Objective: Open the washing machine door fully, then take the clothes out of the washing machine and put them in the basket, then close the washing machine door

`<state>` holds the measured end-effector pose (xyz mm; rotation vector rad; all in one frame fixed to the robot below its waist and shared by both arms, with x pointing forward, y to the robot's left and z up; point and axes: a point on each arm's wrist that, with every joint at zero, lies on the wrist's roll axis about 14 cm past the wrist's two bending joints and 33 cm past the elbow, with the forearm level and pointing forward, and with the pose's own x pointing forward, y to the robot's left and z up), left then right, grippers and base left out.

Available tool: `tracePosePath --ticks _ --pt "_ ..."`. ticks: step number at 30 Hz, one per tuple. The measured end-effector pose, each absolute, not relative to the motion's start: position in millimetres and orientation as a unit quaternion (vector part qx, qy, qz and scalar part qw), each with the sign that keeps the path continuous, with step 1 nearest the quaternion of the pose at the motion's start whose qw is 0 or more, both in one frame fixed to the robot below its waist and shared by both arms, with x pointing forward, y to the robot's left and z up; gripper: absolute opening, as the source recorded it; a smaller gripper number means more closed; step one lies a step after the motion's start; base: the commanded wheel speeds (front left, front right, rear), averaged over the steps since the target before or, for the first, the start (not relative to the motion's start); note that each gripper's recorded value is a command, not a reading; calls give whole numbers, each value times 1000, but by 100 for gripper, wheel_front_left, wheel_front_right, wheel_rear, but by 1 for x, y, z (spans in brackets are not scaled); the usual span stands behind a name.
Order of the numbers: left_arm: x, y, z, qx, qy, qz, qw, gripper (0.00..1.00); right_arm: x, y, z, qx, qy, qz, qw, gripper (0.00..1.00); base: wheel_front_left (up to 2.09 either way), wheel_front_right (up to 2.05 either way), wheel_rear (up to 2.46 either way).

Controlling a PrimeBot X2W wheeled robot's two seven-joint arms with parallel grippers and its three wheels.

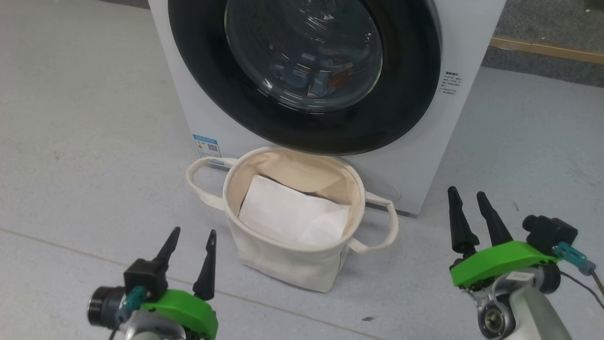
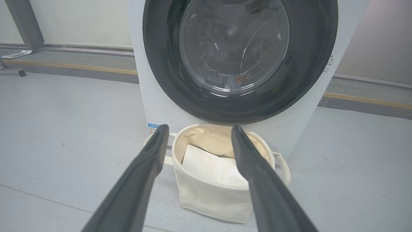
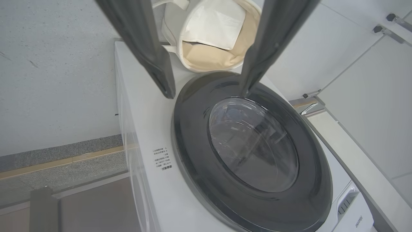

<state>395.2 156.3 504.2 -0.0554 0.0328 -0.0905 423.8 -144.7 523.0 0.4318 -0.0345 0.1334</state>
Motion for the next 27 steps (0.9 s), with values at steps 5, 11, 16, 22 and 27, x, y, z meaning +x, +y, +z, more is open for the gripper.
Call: tracePosePath --ticks 5,11,16,22,27 --pt "397 149 507 8 6 -57 998 100 424 -140 523 194 -18 73 978 100 0 0 0" --pt "398 146 514 38 -12 -60 997 100 424 -136 523 161 -24 81 983 100 0 0 0" --pt "397 144 512 47 -13 -64 997 100 424 -133 523 137 -26 87 986 100 0 0 0" --pt "398 140 516 42 -22 -63 997 100 429 -139 531 167 -41 77 982 100 0 0 0" --pt "398 136 516 59 -28 -67 996 100 430 -141 529 162 -42 71 983 100 0 0 0"
